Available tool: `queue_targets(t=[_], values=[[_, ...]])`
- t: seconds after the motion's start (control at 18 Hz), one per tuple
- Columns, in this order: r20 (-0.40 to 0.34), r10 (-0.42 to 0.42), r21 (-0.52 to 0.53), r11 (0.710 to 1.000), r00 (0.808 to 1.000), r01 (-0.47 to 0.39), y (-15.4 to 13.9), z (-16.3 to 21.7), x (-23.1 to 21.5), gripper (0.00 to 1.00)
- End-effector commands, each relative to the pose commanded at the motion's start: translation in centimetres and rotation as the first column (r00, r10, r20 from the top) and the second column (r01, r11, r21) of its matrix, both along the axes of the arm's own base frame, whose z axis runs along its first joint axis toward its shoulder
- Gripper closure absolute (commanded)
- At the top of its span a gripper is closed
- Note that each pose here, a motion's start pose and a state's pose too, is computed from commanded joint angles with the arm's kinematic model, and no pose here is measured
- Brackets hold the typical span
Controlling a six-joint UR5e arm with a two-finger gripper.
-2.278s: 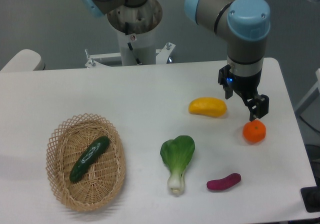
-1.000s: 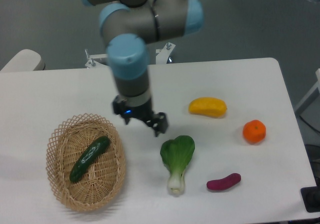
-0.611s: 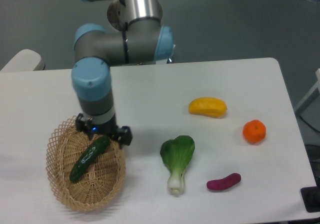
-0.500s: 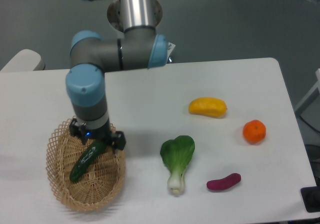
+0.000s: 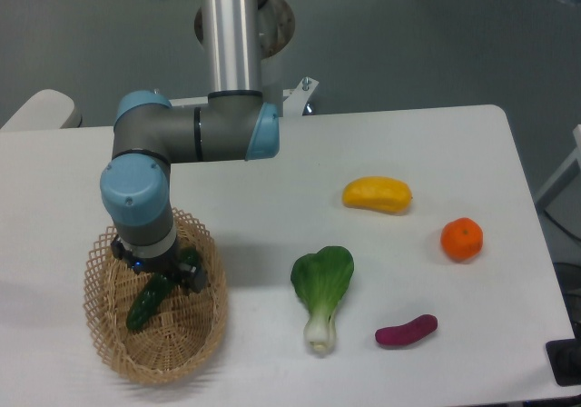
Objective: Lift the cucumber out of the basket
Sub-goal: 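Lower the gripper onto the cucumber and close it around the cucumber, then lift the held cucumber up and out of the basket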
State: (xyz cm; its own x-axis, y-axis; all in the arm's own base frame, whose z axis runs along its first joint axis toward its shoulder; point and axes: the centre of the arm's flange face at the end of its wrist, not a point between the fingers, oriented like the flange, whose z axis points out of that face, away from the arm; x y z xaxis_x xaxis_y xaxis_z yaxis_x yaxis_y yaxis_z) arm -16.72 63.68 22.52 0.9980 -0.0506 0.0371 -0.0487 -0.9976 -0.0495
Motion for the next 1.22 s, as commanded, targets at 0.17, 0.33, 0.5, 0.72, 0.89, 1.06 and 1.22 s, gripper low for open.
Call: queue_targets(t=[0.17,0.33,0.5,0.72,0.89,1.06,1.22], values=[[0.006,-0.012,-0.013,1.0,1.0,0.012,0.2,-0.8,1.1,0.0],[0.001,-0.018,-0.005,1.0,1.0,0.018,0.2,-1.1,1.3,0.0],[-0.001,-0.02,-0.002,1.0,1.0,0.02,0.0,-1.7,1.4,0.04],[-0.003,-0.022,0.002,1.0,1.0,0.022,0.0,-1.6,1.3,0.3],[-0.003,-0.028,0.002,1.0,1.0,0.028,0.0,-1.6,1.3,0.43],[-0.006,-0.047,0.006,0.999,0.999,0.047,0.1,-1.5,1.2,0.59],[-0.013,-0.066,0.017,0.998,0.998,0.066,0.4,-0.8,1.1,0.68]])
